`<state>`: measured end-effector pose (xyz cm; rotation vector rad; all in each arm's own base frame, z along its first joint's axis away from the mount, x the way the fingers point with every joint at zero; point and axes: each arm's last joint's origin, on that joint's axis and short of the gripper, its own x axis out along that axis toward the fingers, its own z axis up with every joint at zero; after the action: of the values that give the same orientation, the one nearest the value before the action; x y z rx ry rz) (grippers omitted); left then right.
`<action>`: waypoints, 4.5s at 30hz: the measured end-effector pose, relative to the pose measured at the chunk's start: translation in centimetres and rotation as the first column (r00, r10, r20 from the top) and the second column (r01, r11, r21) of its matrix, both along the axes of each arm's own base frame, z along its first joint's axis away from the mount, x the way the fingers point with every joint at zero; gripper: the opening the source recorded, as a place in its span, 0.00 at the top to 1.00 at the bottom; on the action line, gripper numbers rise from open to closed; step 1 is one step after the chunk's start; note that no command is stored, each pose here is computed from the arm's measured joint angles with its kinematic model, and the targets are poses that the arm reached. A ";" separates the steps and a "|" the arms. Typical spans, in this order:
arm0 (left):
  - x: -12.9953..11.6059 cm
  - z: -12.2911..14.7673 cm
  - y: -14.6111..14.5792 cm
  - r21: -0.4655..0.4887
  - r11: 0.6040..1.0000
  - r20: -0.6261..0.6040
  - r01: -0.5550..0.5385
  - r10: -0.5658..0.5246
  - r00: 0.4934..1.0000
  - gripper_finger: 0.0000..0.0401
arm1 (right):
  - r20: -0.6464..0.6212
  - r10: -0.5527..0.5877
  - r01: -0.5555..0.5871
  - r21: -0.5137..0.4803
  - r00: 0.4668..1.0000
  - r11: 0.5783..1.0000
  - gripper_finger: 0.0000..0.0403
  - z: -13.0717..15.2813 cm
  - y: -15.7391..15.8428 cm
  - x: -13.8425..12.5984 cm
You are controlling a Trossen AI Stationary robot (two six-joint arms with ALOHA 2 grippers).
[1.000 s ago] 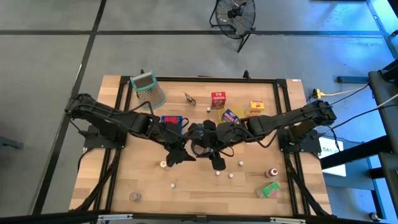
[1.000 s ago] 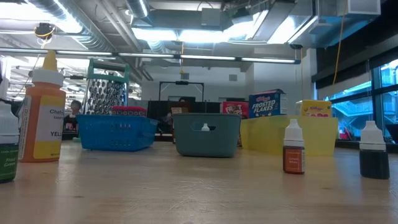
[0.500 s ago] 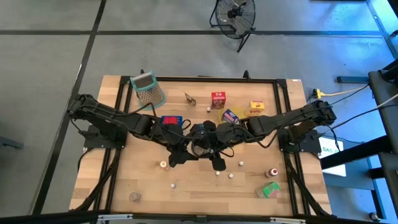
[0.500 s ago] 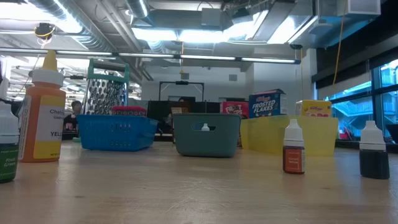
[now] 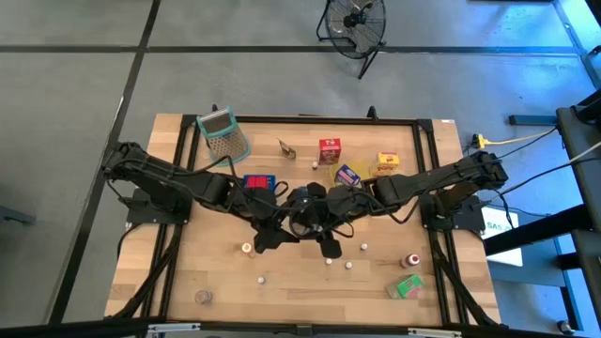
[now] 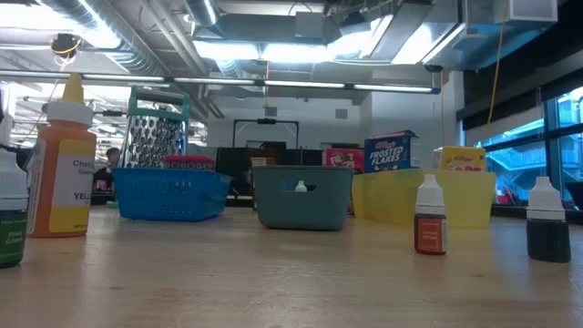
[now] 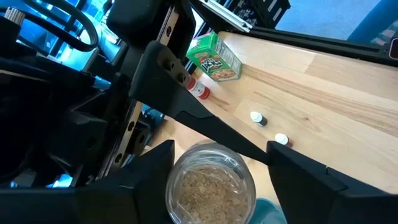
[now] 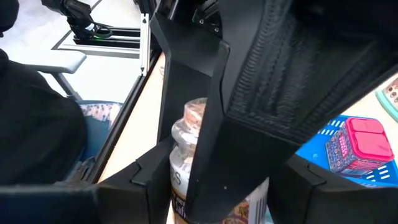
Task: Pick & Place Kitchen Items
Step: Put the right brown seasoning bottle into the blue bin
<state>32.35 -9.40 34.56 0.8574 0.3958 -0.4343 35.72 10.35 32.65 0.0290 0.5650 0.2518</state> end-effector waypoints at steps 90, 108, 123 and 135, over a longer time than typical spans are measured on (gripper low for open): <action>-13.3 -0.5 2.3 -0.339 0.698 -0.255 -0.631 0.577 0.776 0.76 | -0.619 -0.211 -0.195 -0.521 0.756 0.831 0.33 -9.6 0.0 -2.3; -12.9 0.1 1.7 -0.362 0.799 -0.185 -0.480 0.443 0.877 0.44 | -0.674 -0.140 -0.295 -0.488 0.725 0.822 0.33 -11.9 0.5 -1.4; -12.9 0.0 1.9 -0.377 0.747 -0.183 -0.548 0.520 0.834 0.27 | -0.735 0.006 -0.425 -0.385 0.678 0.820 0.33 -15.1 -0.6 0.5; -12.6 -0.2 1.8 -0.371 0.742 -0.188 -0.558 0.529 0.828 0.27 | -0.753 0.055 -0.463 -0.345 0.656 0.817 0.39 -16.1 -1.5 1.1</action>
<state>19.72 -7.61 34.38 0.2793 0.5752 0.0106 36.84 8.83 16.58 -0.5158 1.4340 0.3788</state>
